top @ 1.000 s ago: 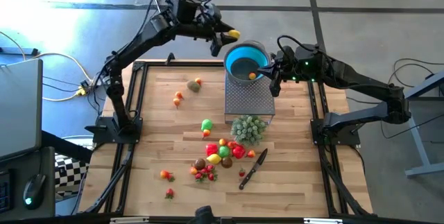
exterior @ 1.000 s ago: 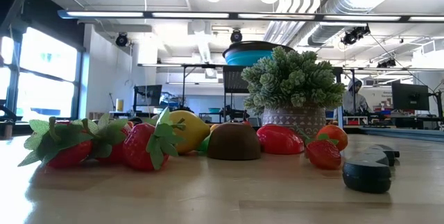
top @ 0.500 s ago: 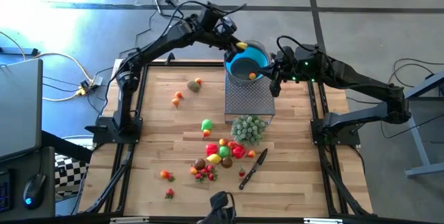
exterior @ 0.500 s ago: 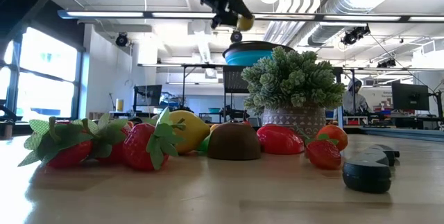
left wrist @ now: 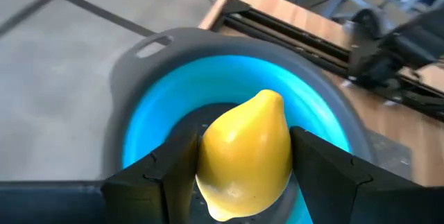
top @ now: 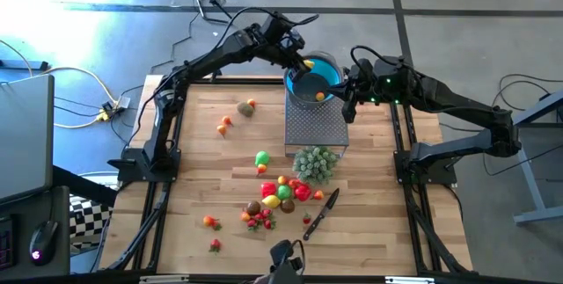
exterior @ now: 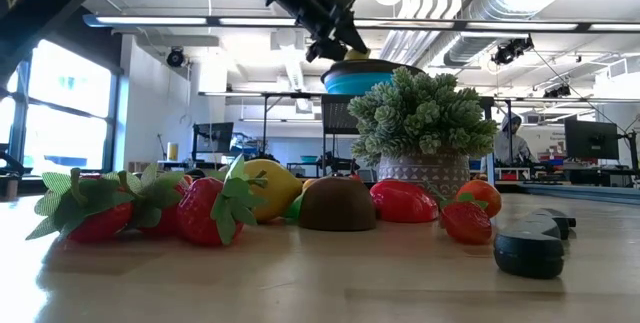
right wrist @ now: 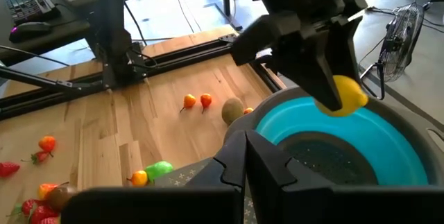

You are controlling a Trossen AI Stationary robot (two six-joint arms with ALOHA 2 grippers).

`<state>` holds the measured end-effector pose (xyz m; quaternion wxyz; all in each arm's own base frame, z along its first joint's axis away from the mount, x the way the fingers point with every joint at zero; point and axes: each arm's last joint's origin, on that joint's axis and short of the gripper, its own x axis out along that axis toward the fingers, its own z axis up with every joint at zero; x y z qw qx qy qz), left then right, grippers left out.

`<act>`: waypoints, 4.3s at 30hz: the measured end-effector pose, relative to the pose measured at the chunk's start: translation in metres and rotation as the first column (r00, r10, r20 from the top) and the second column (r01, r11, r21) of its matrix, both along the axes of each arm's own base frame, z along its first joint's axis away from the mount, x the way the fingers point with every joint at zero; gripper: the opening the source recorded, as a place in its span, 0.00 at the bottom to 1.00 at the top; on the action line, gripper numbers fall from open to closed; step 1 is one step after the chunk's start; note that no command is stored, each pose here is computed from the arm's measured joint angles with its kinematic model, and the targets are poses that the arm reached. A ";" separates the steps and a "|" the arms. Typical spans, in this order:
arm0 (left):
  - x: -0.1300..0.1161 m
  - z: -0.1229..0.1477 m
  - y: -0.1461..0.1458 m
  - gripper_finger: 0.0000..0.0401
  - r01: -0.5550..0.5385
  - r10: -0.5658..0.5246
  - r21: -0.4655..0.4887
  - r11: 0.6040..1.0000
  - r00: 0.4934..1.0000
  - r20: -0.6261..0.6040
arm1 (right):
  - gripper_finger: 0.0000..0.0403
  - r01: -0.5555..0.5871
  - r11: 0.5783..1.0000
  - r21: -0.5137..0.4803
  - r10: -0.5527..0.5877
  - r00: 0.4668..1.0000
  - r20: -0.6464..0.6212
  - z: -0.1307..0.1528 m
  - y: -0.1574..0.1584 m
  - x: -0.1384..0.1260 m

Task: Pick & Place Fruit
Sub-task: Put the yellow lemon into the blue strainer bowl, then put the brown kiwi into the blue strainer bowl

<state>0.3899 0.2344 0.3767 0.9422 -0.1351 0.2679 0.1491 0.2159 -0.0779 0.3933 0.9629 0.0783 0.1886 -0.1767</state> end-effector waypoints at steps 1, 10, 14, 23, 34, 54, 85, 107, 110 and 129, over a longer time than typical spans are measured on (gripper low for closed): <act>0.001 -0.001 0.000 0.51 -0.023 0.023 0.014 1.000 1.000 -0.011 | 0.00 0.000 1.000 -0.007 0.000 1.000 -0.002 0.000 0.000 0.000; 0.013 -0.011 -0.017 0.51 -0.092 0.102 0.093 0.991 0.989 -0.110 | 0.00 -0.001 1.000 -0.009 0.001 1.000 -0.003 0.000 0.000 0.000; 0.020 -0.018 -0.022 0.51 -0.078 0.089 0.089 0.993 0.988 -0.128 | 0.00 -0.001 1.000 -0.009 0.001 1.000 -0.004 0.000 0.000 0.000; 0.026 -0.026 -0.024 0.51 -0.075 0.086 0.084 0.994 0.986 -0.142 | 0.00 -0.003 1.000 -0.007 0.003 1.000 -0.004 0.000 0.000 0.000; 0.027 -0.024 -0.024 0.51 -0.083 0.093 0.083 0.993 0.988 -0.126 | 0.00 -0.004 1.000 -0.007 0.004 1.000 -0.004 0.000 0.000 0.000; 0.027 -0.024 -0.024 0.56 -0.100 0.107 0.069 0.993 0.987 -0.118 | 0.00 -0.004 1.000 -0.006 0.004 1.000 -0.004 0.000 0.000 0.000; 0.027 -0.023 -0.024 0.60 -0.100 0.108 0.074 0.992 0.988 -0.113 | 0.00 -0.004 1.000 -0.006 0.004 1.000 -0.004 0.000 0.000 0.000; 0.024 -0.002 -0.029 0.27 -0.081 0.083 0.113 0.990 0.997 -0.011 | 0.00 -0.004 1.000 -0.007 0.004 1.000 -0.004 0.000 0.000 0.000; 0.025 0.000 -0.028 0.24 -0.082 0.082 0.119 0.990 0.997 0.005 | 0.00 -0.004 1.000 -0.007 0.004 1.000 -0.004 0.000 0.000 0.000; -0.014 0.053 -0.058 0.04 0.225 -0.234 0.086 0.970 0.966 0.110 | 0.00 0.004 1.000 0.013 -0.004 1.000 0.003 0.000 0.000 0.000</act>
